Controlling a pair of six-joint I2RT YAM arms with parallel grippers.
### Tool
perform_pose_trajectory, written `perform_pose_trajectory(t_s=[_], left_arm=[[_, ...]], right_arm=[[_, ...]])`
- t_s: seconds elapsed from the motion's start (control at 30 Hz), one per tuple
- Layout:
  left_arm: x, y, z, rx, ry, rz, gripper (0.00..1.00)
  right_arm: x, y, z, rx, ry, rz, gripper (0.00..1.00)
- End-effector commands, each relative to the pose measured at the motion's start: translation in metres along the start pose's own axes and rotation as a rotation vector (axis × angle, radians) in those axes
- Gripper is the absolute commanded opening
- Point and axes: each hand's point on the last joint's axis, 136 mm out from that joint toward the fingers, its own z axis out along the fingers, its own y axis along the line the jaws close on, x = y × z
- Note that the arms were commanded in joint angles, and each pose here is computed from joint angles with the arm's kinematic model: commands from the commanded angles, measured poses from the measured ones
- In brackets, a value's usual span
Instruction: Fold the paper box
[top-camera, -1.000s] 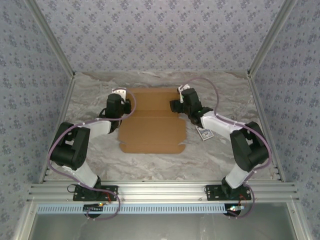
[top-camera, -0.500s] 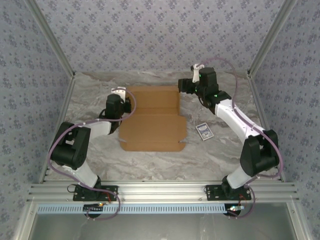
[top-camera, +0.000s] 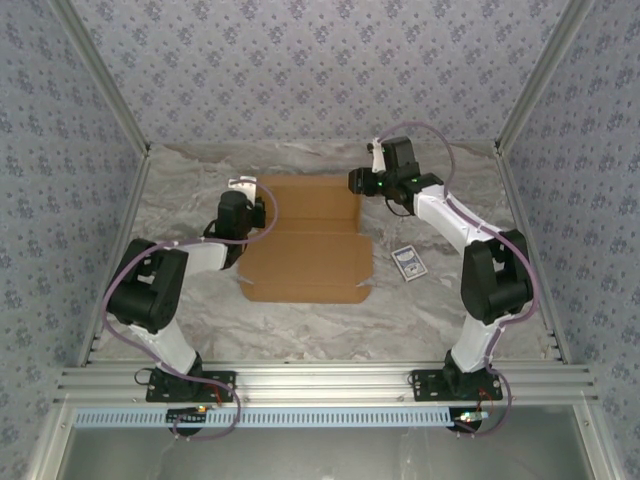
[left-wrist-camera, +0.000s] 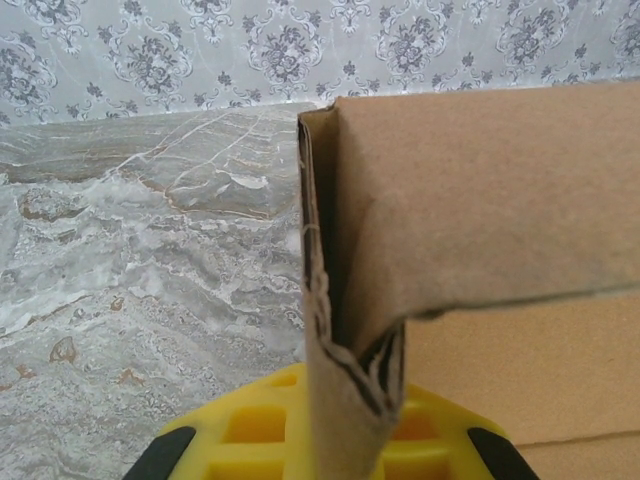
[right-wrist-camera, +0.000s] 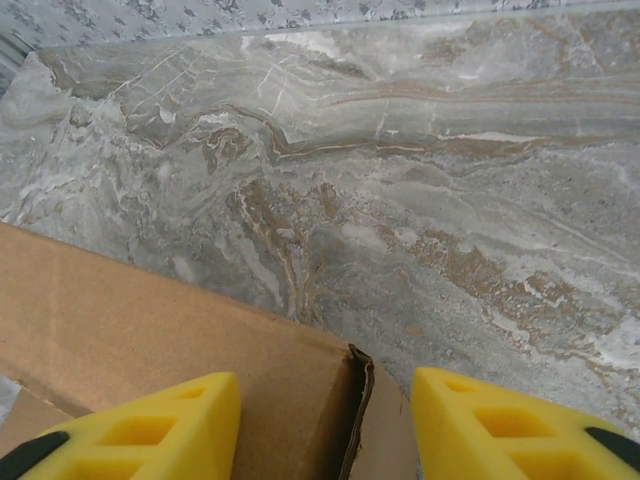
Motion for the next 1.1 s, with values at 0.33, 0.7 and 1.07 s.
perform_pose_trajectory(t_s=[0.33,0.7,1.07], left_arm=[[0.009,-0.001,0.003,-0.007,-0.021,0.019,0.03],[0.005,0.006,-0.003,-0.050,0.010,-0.036,0.01],[-0.004,0.012,-0.022,-0.092,0.115,-0.121,0.00]], right_arm=[[0.053,-0.024,0.014,0.024,0.104,0.069,0.39],[-0.018,0.002,-0.032,-0.005,-0.060,0.006,0.67],[-0.016,0.008,-0.088,0.056,-0.183,-0.067,0.72]])
